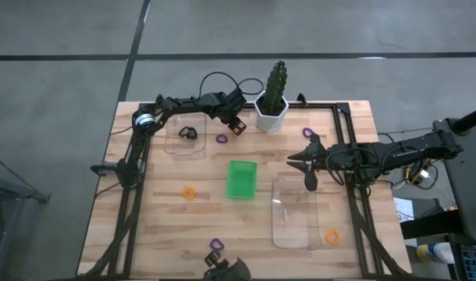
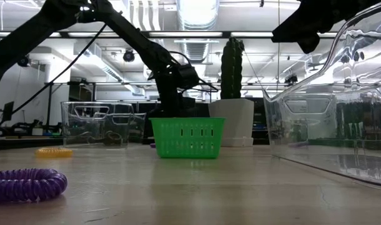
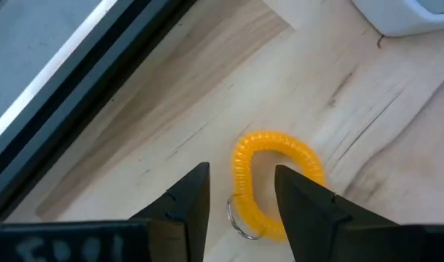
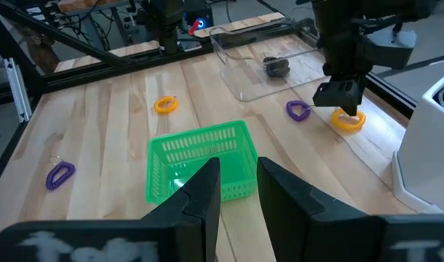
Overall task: Sort spring keychains
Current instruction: Put the top orange spring keychain into the green bin
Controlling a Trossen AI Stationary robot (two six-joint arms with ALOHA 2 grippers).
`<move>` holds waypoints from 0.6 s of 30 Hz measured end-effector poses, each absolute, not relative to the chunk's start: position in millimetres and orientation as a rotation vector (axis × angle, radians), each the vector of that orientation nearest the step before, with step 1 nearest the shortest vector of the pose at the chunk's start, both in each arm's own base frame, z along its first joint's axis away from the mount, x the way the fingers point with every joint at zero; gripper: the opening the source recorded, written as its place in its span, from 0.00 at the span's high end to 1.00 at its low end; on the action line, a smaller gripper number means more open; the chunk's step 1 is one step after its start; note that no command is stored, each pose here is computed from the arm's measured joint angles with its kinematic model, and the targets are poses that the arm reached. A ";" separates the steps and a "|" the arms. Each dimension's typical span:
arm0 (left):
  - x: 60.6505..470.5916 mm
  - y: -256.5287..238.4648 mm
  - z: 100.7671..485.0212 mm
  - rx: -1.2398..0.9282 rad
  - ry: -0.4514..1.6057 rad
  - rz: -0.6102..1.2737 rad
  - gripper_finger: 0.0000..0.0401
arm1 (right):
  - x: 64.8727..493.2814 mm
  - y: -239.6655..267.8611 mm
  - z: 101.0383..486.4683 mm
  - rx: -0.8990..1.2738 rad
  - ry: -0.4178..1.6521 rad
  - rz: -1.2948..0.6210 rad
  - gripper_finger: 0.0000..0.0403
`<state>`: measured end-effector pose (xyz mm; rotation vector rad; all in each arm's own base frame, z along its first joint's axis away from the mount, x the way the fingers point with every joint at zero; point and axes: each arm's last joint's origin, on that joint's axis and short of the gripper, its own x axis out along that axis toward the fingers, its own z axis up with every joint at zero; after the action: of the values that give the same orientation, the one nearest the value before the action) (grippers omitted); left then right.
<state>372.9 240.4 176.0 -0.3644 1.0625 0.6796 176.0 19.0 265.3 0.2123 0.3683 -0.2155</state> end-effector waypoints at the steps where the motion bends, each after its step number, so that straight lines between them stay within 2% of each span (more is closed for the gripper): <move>1: 372.7 240.5 176.0 -0.361 1.065 0.678 0.63 | 176.0 19.1 265.2 0.213 0.368 -0.215 0.79; 18: 371.5 243.8 174.5 -0.298 1.066 0.704 0.63 | 176.0 19.1 265.3 0.214 0.368 -0.215 0.79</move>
<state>371.5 243.8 174.5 -0.2980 1.0657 0.7042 176.0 19.1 265.3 0.2136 0.3677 -0.2151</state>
